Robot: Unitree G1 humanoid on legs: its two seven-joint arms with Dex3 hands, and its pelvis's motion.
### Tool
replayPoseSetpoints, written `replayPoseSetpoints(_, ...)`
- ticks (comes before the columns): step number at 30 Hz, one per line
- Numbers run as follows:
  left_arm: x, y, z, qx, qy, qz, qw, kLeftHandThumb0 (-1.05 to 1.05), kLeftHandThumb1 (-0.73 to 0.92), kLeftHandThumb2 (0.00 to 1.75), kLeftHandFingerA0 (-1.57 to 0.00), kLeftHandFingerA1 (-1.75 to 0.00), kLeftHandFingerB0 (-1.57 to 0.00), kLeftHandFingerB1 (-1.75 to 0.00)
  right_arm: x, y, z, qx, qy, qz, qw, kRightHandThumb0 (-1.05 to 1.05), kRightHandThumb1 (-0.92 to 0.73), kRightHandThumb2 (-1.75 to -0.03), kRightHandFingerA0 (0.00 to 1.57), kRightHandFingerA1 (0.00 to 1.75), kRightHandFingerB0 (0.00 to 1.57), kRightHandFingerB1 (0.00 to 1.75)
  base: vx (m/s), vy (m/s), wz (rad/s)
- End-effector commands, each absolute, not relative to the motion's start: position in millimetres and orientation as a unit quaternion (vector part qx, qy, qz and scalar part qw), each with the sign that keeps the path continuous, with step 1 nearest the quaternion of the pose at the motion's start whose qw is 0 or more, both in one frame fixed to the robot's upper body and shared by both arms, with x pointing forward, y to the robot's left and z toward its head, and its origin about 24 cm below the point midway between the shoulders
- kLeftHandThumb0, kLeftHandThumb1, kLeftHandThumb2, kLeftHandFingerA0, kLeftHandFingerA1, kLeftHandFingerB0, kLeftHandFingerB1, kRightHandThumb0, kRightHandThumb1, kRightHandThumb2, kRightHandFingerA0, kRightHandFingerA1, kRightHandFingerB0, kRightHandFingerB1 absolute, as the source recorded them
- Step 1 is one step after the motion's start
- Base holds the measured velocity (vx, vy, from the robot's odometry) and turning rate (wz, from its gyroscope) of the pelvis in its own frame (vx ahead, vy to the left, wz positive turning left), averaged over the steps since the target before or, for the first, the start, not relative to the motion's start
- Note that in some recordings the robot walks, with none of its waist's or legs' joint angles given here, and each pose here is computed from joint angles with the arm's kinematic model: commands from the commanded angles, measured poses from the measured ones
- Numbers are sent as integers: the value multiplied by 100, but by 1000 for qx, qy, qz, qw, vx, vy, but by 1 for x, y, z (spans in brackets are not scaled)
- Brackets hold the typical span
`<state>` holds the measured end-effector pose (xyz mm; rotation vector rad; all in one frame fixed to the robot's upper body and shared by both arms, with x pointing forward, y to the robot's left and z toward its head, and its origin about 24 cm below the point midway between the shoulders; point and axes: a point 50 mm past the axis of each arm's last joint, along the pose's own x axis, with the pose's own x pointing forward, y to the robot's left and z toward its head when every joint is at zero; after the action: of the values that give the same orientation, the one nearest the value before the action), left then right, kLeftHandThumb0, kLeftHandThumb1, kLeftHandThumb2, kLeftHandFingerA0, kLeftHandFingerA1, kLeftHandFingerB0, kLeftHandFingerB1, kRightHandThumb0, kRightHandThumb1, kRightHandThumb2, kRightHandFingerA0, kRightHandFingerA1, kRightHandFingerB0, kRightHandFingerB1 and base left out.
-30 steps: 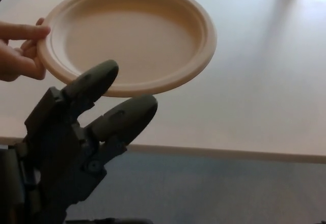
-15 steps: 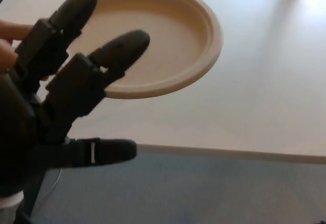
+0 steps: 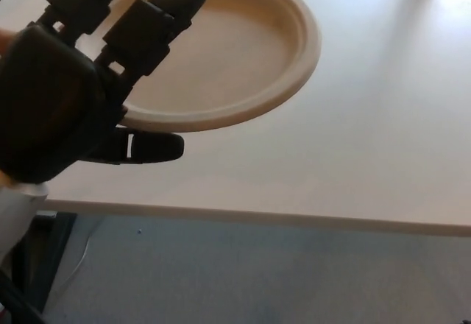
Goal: A person passes a plate to the robot and the robot grabs it with its left hand and places it at the centre of the table infront of it
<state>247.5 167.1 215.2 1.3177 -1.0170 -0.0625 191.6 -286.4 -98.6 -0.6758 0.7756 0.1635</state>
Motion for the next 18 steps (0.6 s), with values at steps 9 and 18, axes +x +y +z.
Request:
replayPoseSetpoints(9, 264, 166, 202, 690, -316, -59, 649, -84, 48, 90, -9, -30, 0, -23, 193, -295, -94, -326, 375, 76, 864, -74, -79, -63, 37, 60, 22, 46, 0, 0, 0)
replayPoseSetpoints(18, 279, 160, 194, 676, -334, -27, 656, -16, 50, 93, -112, -117, -12, -47, 195, -294, -94, -326, 375, 81, 864, -73, -60, -100, 32, 63, 18, 54, 0, 0, 0)
